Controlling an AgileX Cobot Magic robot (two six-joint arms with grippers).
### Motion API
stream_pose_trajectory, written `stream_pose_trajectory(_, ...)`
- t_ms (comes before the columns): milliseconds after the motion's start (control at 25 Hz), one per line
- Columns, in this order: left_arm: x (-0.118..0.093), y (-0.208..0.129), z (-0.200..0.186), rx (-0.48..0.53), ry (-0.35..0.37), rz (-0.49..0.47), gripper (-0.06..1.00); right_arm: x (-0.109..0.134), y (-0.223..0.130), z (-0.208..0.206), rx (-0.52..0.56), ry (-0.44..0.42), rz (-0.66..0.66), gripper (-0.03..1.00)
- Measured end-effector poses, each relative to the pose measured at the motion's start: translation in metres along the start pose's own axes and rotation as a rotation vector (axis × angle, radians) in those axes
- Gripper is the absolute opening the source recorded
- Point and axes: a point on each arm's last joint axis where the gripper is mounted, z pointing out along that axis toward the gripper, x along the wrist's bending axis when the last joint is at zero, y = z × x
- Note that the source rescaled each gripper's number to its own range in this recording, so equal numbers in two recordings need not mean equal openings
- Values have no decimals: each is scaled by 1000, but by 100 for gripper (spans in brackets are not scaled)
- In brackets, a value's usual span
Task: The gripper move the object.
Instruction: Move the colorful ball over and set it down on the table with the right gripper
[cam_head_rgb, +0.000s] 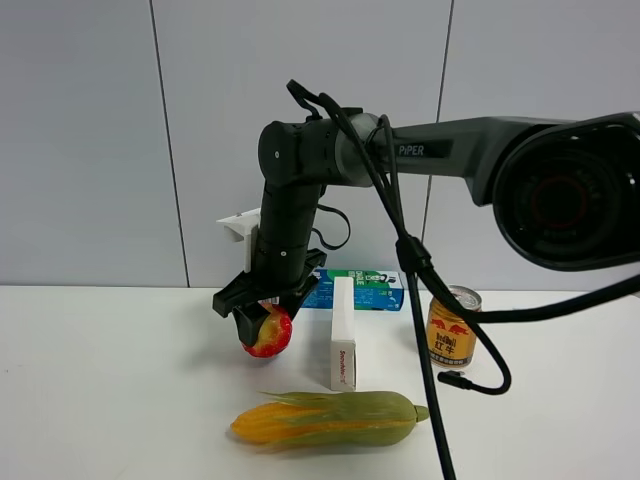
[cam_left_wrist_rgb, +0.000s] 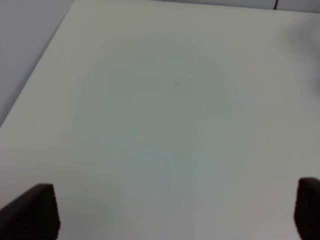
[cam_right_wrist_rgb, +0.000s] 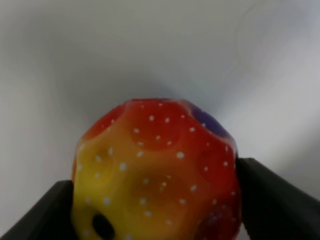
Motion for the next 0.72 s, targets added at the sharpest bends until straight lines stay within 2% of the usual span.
stream_pose_trajectory(160, 0, 0, 0, 0, 0, 0, 100, 0, 2, 0, -19, 2, -43, 0)
stream_pose_trajectory(440, 0, 0, 0, 0, 0, -1, 100, -2, 2, 0, -27, 4, -36, 0)
stream_pose_trajectory(480, 0, 0, 0, 0, 0, -1, 100, -2, 2, 0, -27, 5, -27, 3)
stream_pose_trajectory(560, 0, 0, 0, 0, 0, -1, 100, -2, 2, 0, -28, 5, 17, 26)
stream_pose_trajectory(600, 0, 0, 0, 0, 0, -1, 100, -2, 2, 0, -30, 4, 31, 34)
stream_pose_trajectory(720, 0, 0, 0, 0, 0, -1, 100, -2, 3, 0, -34, 3, 52, 42)
